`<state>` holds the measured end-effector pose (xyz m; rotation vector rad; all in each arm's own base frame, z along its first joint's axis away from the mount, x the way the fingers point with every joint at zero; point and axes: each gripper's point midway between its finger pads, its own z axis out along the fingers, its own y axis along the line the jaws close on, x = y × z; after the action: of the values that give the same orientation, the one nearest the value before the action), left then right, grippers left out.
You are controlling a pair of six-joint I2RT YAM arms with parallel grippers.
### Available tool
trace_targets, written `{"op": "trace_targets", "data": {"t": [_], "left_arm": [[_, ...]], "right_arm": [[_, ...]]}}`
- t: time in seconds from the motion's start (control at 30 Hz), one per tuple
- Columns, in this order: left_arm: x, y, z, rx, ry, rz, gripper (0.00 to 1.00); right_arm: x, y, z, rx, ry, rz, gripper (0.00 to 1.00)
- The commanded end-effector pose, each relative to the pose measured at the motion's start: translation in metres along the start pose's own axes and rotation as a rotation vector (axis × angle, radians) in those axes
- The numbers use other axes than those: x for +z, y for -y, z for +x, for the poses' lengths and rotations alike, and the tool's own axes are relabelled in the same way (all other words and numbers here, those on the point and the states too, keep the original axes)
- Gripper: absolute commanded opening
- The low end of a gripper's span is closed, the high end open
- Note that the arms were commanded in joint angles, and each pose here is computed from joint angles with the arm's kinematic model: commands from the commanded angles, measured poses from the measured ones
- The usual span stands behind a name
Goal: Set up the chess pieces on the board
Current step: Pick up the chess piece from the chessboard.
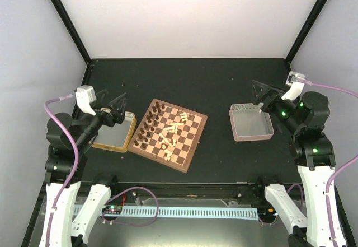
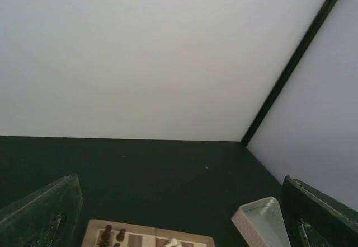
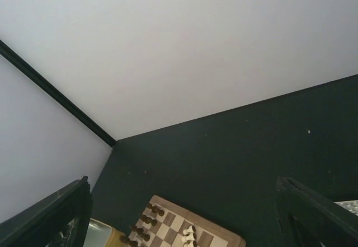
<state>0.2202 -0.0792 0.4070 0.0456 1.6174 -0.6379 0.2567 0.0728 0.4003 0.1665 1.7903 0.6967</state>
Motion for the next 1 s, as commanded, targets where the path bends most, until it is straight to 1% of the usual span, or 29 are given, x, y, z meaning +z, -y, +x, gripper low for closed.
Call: {"op": "trace_targets", "data": {"t": [0.0,0.1,0.17,0.23,0.33,0.4,0.47,0.6,0.7,0.8,0.83,0.87,0.9,0.97], "left_arm": [[-0.006,0.029,-0.007,-0.011,0.022,0.16,0.99],[-0.003,0.039,0.0,-0.045,0.007,0.245,0.99],[0.001,0.043,0.005,-0.071,-0.005,0.296,0.99],[0.005,0.045,0.01,-0.099,-0.01,0.336,0.99],[0.015,0.041,0.016,-0.147,0.017,0.379,0.99],[0.025,0.035,0.024,-0.193,0.023,0.397,0.99],[0.034,0.03,0.031,-0.22,-0.004,0.394,0.99],[0.054,0.021,0.05,-0.245,-0.092,0.361,0.99],[0.068,0.017,0.069,-0.267,-0.162,0.346,0.99],[0.08,0.014,0.089,-0.274,-0.225,0.326,0.99],[0.083,0.013,0.097,-0.278,-0.249,0.322,0.99],[0.087,0.012,0.106,-0.283,-0.277,0.32,0.98],[0.089,0.012,0.114,-0.286,-0.306,0.317,0.97],[0.094,0.011,0.131,-0.283,-0.353,0.307,0.95]], "right_arm": [[-0.004,-0.001,0.012,0.055,-0.04,-0.033,0.9],[-0.004,-0.003,0.018,0.084,-0.03,-0.073,0.91],[-0.001,-0.006,0.028,0.101,-0.048,-0.123,0.93],[0.004,-0.012,0.044,0.113,-0.114,-0.192,0.93],[0.012,-0.017,0.076,0.135,-0.256,-0.292,0.93],[0.015,-0.015,0.097,0.143,-0.316,-0.34,0.94],[0.013,-0.01,0.111,0.115,-0.34,-0.341,0.99],[0.015,-0.007,0.135,0.004,-0.397,-0.334,1.0],[0.027,-0.006,0.153,-0.002,-0.459,-0.333,1.0],[0.041,0.0,0.165,0.001,-0.485,-0.28,1.0],[0.045,0.001,0.171,0.002,-0.502,-0.264,0.99],[0.051,0.001,0.177,-0.002,-0.516,-0.244,0.96],[0.057,0.002,0.186,-0.005,-0.541,-0.218,0.92],[0.072,0.007,0.2,-0.015,-0.573,-0.144,0.82]]}}
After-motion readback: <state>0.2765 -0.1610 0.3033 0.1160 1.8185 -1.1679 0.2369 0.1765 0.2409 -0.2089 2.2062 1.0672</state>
